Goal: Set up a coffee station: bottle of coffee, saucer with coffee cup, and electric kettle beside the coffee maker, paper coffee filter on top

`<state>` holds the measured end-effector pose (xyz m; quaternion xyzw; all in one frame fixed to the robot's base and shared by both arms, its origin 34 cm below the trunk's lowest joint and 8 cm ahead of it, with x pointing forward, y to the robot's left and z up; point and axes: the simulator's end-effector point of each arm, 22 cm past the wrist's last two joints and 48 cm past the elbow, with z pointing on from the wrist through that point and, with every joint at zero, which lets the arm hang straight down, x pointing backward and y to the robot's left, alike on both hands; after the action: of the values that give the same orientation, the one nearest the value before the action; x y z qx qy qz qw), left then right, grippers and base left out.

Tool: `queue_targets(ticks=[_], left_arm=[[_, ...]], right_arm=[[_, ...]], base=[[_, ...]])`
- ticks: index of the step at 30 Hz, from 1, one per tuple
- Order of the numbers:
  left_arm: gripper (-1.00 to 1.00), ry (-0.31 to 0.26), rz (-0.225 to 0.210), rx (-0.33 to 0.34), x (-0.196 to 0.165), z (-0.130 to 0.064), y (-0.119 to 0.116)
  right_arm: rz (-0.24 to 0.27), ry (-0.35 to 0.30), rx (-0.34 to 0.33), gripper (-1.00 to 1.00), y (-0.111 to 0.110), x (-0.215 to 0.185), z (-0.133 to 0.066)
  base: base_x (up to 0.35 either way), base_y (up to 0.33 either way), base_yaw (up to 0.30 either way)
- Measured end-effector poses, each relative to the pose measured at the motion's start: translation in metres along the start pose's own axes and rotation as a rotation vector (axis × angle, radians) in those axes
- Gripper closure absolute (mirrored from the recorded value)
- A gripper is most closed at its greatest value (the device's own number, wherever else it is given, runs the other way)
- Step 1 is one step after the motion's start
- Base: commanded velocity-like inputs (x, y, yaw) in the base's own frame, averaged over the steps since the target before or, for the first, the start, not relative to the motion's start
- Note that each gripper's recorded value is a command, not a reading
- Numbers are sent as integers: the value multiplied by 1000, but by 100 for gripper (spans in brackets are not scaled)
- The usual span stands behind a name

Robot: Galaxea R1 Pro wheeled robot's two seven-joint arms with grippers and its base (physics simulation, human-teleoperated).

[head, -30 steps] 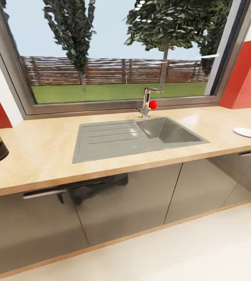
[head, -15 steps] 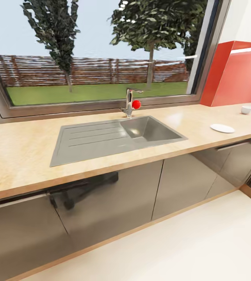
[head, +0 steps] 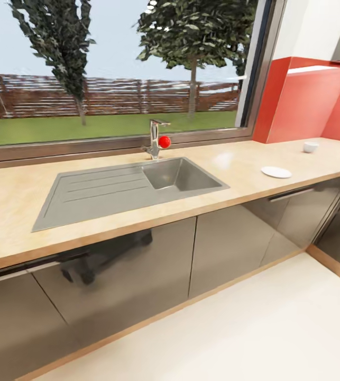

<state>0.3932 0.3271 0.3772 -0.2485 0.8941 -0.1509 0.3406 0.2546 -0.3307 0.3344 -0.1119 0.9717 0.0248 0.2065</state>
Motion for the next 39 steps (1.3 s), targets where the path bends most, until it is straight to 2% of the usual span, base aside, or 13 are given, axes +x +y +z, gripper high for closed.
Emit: queue_targets(ticks=[20,39], left_arm=[[-100,1,-1,0,0,0,0],[-100,1,-1,0,0,0,0]], right_arm=[[0,-1,0,-100,0,0,0],[-2,-2,3,-100,-1,-1,0]], base=[[0,-14,-249],[67,-277,-22]])
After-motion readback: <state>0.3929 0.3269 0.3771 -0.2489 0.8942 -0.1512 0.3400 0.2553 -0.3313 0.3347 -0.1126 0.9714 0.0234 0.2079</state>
